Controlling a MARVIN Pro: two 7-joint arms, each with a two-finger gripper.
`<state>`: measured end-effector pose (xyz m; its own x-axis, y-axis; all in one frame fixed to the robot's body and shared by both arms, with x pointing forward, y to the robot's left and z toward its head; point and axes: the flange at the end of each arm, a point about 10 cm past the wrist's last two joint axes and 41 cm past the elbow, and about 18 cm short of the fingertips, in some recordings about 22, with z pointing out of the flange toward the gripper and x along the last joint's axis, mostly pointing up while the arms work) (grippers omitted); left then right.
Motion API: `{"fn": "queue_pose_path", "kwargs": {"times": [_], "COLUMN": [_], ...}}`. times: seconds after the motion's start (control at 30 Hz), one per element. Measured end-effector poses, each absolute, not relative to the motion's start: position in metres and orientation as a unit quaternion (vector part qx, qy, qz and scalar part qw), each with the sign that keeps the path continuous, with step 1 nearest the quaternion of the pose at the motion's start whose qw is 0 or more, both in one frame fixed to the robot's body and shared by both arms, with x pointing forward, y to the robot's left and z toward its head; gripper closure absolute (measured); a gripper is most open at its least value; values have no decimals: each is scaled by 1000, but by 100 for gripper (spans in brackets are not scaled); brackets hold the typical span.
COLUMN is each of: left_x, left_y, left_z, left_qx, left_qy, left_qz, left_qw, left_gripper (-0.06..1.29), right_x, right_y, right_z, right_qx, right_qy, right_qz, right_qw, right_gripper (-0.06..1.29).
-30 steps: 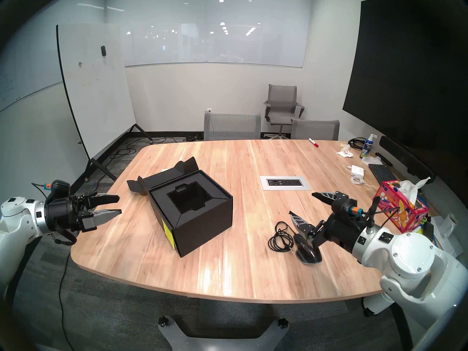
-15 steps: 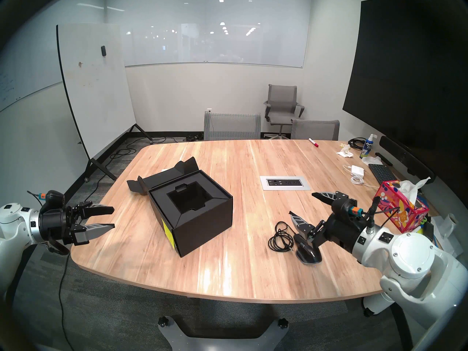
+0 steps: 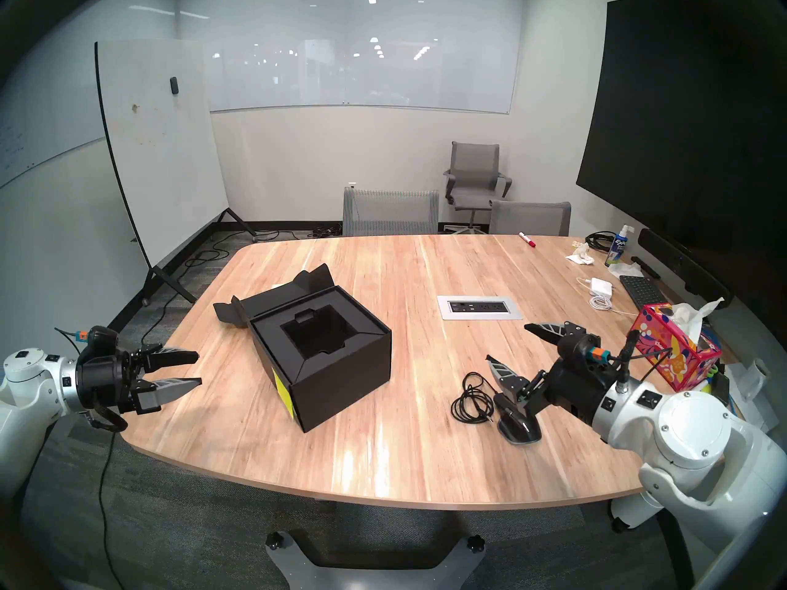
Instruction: Open the box and place the mouse inside
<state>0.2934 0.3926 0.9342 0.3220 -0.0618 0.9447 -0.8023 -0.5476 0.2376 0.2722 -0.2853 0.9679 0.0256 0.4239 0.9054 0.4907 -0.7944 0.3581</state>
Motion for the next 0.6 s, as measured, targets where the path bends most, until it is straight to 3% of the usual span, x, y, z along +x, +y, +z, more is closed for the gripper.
{"fn": "queue_pose_path", "kwargs": {"times": [0.6], "left_x": [296], "left_y": [393], "left_z": [939], "left_qx": [720], "left_qy": [-304], "left_qz": [505], "left_qw": [367], "left_gripper": [3], "right_x": [272], "right_y": [-285], "right_z": [968], "right_qx": [-716], "right_qy": [-319], "right_qz": [-621], "right_qw": [27], "right_gripper": [0]}}
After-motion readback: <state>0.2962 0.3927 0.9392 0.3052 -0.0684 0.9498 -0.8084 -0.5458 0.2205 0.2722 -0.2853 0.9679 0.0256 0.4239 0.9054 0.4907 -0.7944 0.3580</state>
